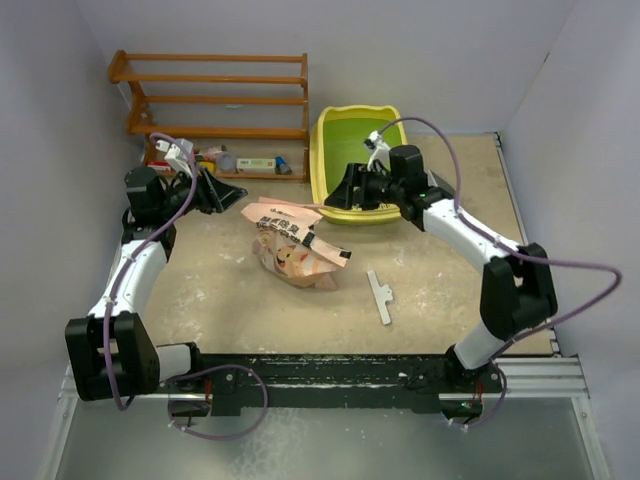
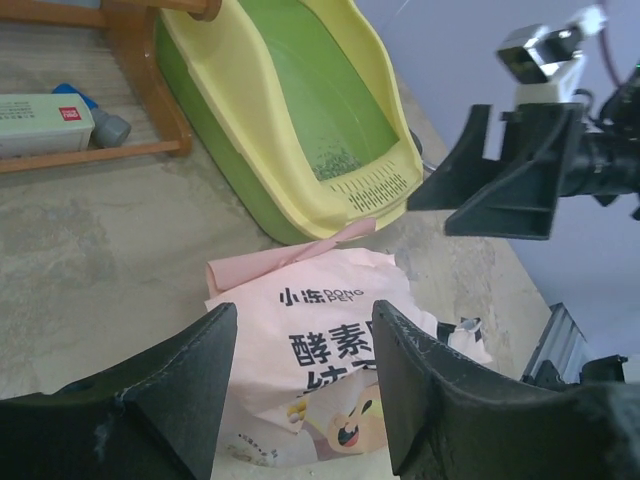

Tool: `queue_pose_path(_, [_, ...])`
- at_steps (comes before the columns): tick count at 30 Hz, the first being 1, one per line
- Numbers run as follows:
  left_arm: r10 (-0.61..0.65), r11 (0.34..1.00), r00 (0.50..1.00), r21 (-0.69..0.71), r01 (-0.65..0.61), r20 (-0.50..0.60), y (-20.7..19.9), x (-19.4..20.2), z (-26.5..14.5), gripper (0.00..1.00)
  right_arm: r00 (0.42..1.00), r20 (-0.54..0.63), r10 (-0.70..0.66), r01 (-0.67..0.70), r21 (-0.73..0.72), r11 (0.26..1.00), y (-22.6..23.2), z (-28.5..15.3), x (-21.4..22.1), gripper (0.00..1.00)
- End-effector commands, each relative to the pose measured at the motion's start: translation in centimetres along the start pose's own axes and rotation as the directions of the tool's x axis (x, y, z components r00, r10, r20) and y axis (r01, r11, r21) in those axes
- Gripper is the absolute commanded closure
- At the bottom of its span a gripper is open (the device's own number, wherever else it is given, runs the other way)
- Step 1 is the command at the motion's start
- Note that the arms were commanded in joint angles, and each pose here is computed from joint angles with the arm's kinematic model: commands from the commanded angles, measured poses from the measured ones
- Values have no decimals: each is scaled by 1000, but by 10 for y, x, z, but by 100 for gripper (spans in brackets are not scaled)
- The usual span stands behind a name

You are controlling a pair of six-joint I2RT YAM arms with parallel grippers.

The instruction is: Fill the litter box with clean litter

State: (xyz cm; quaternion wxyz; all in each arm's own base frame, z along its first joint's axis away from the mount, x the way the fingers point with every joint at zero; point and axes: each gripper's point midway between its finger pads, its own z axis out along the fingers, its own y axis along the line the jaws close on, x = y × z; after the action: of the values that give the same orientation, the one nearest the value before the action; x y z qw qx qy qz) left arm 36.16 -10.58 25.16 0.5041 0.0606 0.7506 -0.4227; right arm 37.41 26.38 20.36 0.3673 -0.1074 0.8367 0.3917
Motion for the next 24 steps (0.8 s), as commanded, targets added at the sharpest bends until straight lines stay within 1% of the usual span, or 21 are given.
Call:
queue_pose_path(1, [56,996,997,68,-60,58,-25,-16,-7,40,994,-46,95,-104,-287,952,53,20,-2,25])
queue_pose_path(4, [58,996,996,67,-62,62,-27,-14,-10,40,992,-27,122,-124,-325,937,54,31,-5,27])
queue_pose_path(12, [51,996,997,71,-55,60,-28,-13,-10,40,986,-115,124,-157,-343,926,52,44,19,28])
queue_pose_path(14, [51,996,997,71,-55,60,-29,-13,-11,40,983,-134,125,-163,-329,930,51,45,24,29])
queue_pose_path(18, [50,996,997,71,-54,59,-29,-13,-11,41,984,-134,117,-148,-259,955,43,43,36,31])
queue_pose_path(20, [50,996,997,72,-54,58,-30,-12,-11,41,987,-121,109,-136,-242,961,42,39,40,32])
queue_pose_path(24, [43,996,998,76,-47,56,-29,-12,-10,41,986,-134,98,-126,-225,966,42,31,54,33])
